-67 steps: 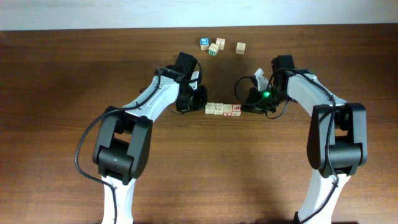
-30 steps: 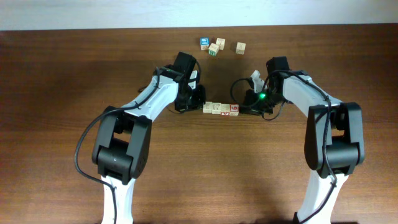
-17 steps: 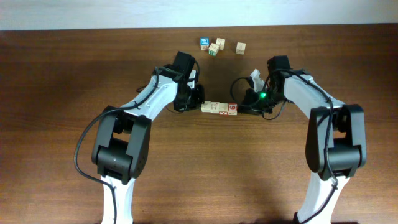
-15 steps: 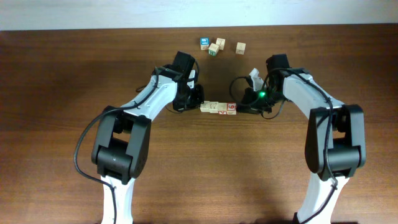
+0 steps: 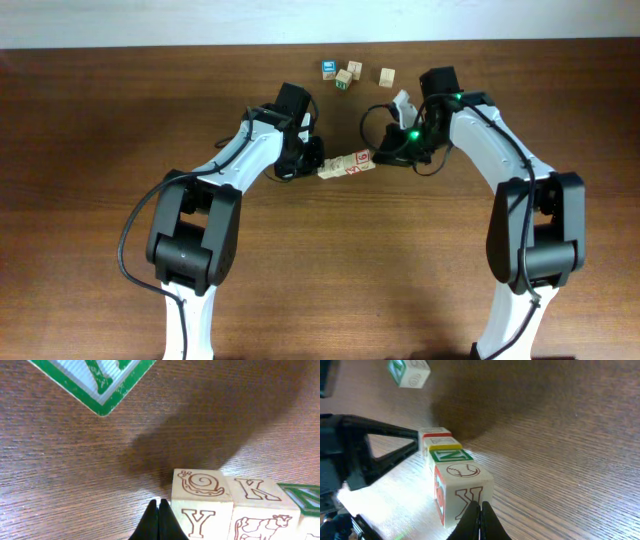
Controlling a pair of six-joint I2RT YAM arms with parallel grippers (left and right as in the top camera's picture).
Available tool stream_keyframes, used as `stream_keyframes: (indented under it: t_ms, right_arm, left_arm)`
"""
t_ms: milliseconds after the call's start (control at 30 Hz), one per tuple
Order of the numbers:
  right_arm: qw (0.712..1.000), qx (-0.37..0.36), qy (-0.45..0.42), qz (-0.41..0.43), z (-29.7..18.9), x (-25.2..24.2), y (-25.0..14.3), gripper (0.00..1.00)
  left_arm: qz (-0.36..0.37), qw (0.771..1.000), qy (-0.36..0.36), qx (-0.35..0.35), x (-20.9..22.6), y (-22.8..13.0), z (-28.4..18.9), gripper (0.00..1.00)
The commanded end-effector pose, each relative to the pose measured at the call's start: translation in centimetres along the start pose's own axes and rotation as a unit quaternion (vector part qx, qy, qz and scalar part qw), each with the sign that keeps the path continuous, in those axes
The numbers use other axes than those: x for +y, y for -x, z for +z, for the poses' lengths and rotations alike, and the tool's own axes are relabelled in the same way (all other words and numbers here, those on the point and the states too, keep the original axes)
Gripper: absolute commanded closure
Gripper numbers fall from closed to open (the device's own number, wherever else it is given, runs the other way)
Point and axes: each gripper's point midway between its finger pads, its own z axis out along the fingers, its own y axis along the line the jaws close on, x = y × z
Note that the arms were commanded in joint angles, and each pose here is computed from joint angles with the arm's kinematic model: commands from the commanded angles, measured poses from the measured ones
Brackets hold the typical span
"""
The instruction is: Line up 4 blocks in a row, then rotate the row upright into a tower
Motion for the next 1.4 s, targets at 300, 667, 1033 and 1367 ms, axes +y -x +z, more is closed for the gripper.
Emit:
stream_keyframes:
  t_ms: [300,667,1033,1367]
  right_arm:
    - [0.999,0.009,0.025,-0.032,0.6,5.0,-0.4,0.96]
    - [0.999,0.011,0.021,-0.043,1.2,6.5,-0.5,0.95]
    - [0.999,0.006,0.007,-0.05,2.2,7.6,-0.6,0.95]
    - [0.999,-0.003,0.011,-0.053,2.7,8.5,-0.3,0.96]
  left_arm:
    - [0.02,0.998,-0.047,0.025,-2.8,-1.2,0.3,1.0]
    - [0.019,0.998,-0.046,0.026,-2.8,-1.3,0.3,1.0]
    - [0.025,0.998,-0.044,0.03,-2.6,-1.5,0.3,1.0]
    - [0.029,0.998,-0.041,0.028,-2.5,-1.4,0.3,1.0]
